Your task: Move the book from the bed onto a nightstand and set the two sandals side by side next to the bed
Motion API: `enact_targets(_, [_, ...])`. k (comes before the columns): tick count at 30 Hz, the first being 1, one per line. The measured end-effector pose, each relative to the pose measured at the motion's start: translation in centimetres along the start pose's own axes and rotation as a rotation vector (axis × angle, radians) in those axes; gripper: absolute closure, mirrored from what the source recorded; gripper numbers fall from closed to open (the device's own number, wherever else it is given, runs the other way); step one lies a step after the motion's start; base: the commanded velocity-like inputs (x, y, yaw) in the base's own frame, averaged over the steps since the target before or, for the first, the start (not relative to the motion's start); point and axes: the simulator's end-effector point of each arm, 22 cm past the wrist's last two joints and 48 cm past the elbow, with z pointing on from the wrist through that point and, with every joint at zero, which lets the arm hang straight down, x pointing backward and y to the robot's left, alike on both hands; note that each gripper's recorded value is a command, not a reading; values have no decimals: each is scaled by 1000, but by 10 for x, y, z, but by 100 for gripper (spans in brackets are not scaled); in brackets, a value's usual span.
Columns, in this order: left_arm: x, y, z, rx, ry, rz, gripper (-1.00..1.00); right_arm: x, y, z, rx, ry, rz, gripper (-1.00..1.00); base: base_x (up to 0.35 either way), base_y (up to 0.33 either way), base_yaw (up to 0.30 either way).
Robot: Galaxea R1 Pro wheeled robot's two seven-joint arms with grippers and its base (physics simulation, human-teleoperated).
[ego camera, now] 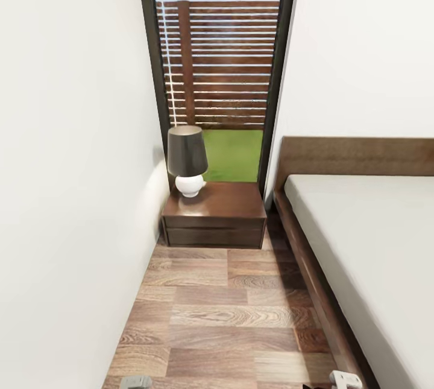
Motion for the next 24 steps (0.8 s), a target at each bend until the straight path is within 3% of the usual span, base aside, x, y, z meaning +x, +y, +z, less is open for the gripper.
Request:
enact_targets(5, [-5, -4, -8, 0, 0, 0, -100, 1, 4, -8, -3, 12, 5, -100, 0, 0, 0])
enact_targets(10, [-10, -7, -15, 0, 0, 0, -100, 50, 18, -20, -26, 122, 45, -100, 0, 0, 0])
enact_targets(16, [-16, -11, -24, 0, 1, 0, -100, 78, 31, -35, -42, 196, 73, -100, 0, 0, 0])
enact_targets(24, [-23, -17, -36, 0, 1, 0, -100, 77, 36, -49, -46, 213, 81, -100, 0, 0, 0])
